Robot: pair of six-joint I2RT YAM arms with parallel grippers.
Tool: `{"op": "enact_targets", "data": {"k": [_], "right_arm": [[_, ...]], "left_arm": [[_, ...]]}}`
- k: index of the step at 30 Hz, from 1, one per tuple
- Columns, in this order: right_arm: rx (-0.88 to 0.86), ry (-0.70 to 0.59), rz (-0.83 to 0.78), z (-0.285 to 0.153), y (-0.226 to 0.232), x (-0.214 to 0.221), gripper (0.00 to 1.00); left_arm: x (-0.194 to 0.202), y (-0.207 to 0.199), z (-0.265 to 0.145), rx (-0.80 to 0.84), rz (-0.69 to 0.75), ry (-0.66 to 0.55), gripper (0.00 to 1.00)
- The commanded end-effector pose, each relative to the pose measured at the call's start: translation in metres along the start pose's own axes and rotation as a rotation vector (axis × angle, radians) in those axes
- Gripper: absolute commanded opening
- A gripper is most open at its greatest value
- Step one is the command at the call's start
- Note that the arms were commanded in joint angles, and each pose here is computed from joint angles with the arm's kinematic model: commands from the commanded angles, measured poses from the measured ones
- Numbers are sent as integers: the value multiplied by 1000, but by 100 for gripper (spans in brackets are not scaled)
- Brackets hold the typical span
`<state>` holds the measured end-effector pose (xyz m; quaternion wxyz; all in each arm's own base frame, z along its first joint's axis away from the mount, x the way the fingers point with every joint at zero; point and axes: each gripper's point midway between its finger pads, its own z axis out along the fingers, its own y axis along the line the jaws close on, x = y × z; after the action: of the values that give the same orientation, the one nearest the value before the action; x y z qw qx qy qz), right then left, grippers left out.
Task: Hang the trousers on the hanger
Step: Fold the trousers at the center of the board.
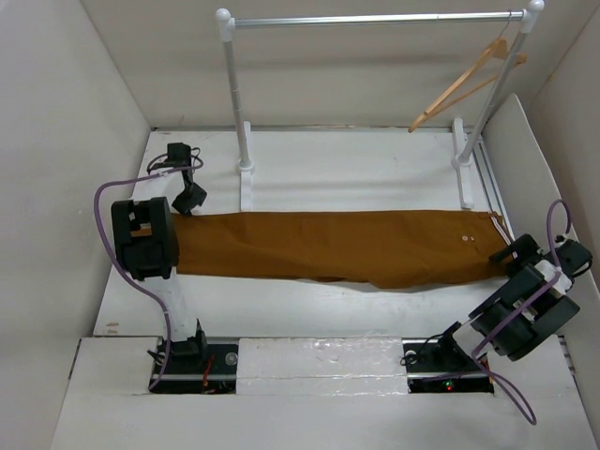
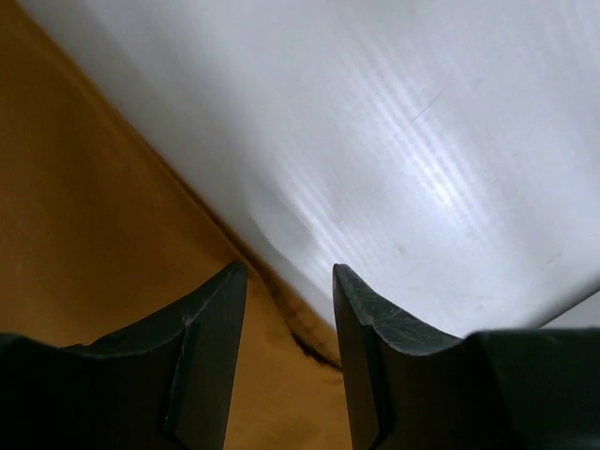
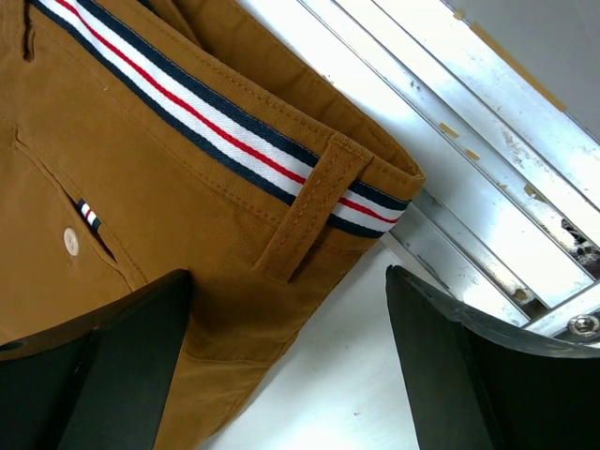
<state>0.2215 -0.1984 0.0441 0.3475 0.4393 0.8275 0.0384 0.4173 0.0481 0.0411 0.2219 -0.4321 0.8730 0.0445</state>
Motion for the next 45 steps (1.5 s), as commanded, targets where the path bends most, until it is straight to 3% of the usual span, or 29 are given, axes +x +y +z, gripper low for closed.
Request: {"op": "enact_targets", "data": {"k": [1,5,10,13,14,15,17,18,19,20,21,22,24,31,37,41,45], "right_arm": [[47,-50,-38,-2,-12,-16,89],[-46,-16,11,16,-2,-9,90],[-72,26,42,33,-5,5,83],[-105,11,55,37,0,5,59],[-124,8,54,37,3,2,34],[-137,6,56,37,6,-2,22],[-197,-31,32,31,19,-22,3],[-207,-29,24,27,26,-25,0],[-220,-71,-12,15,37,-39,0],[-205,-76,-12,6,38,-44,0],[-209,-128,-57,-6,49,-65,0],[-193,-161,-88,-17,55,-76,0],[-203,-220,-154,-50,78,-101,0],[-391,-347,-359,-129,176,-134,0],[-466,-424,-417,-183,212,-130,0],[-471,-497,-452,-228,229,-153,0],[-529,-661,-505,-295,260,-187,0]], "left_arm": [[-29,-17,-16,45,-35,-56,39],[-42,-38,-43,151,-44,-69,52],[-42,-50,-75,281,-10,-68,56],[5,-70,-94,395,93,-17,54],[29,-67,-97,420,135,9,53],[45,-77,-104,464,177,16,52],[109,-96,-121,528,345,84,49],[133,-97,-125,520,406,116,47],[150,-99,-128,514,462,124,41],[184,-104,-136,523,548,154,28],[198,-102,-139,517,589,169,26],[209,-101,-141,518,620,173,12],[234,-102,-149,547,694,177,6],[286,-93,-158,590,853,229,5],[319,-91,-152,619,907,268,5],[348,-95,-150,628,973,306,4],[377,-110,-163,680,1029,309,3]]}}
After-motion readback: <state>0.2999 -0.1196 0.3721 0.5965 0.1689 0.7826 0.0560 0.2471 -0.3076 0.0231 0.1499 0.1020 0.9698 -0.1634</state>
